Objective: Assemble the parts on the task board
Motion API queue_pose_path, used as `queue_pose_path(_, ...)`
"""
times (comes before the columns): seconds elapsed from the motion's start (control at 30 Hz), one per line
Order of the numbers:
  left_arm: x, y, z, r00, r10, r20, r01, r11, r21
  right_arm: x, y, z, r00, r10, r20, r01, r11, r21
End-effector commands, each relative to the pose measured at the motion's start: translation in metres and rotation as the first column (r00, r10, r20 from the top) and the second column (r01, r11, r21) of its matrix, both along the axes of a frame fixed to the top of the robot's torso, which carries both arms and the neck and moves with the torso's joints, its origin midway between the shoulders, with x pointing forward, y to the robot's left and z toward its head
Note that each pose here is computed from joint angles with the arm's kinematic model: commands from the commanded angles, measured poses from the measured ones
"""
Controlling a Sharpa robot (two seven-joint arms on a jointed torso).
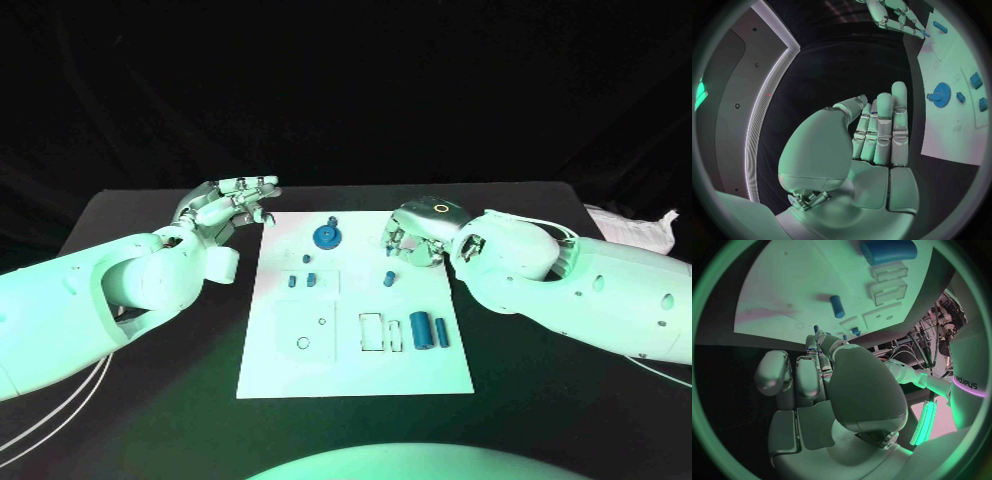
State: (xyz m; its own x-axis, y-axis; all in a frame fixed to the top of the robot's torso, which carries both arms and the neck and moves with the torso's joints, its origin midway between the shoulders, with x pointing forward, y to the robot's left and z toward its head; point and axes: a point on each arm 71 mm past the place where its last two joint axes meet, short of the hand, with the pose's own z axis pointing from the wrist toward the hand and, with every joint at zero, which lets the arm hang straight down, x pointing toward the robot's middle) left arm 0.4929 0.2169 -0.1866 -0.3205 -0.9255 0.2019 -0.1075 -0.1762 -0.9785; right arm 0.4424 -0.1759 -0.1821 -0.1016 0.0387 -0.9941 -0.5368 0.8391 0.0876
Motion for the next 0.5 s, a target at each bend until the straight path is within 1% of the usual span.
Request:
queue_pose_path(0.03, -0.0001, -0.003, 0.0009, 1.000, -0.020, 0.007, 0.020, 1.000, -0.005, -0.010, 0.019, 0.006, 0.998, 0.055, 0.012, -0.056, 0.996, 0.074)
queue_pose_path(0.13, 0.0002, -0.004, 0.0007, 1.000, -0.022, 0.007, 0.023, 1.000, -0.005, -0.018, 0.034, 0.008, 0.995, 0.098, 0.009, -0.098, 0.990, 0.100)
queue_pose_path(0.23, 0.0005, -0.004, 0.0006, 1.000, -0.023, 0.007, 0.023, 1.000, -0.005, -0.022, 0.044, 0.007, 0.992, 0.125, 0.000, -0.125, 0.986, 0.115)
queue_pose_path(0.5, 0.0008, -0.006, 0.0005, 1.000, -0.024, 0.007, 0.024, 1.000, -0.006, -0.035, 0.067, -0.007, 0.980, 0.189, -0.065, -0.177, 0.971, 0.158)
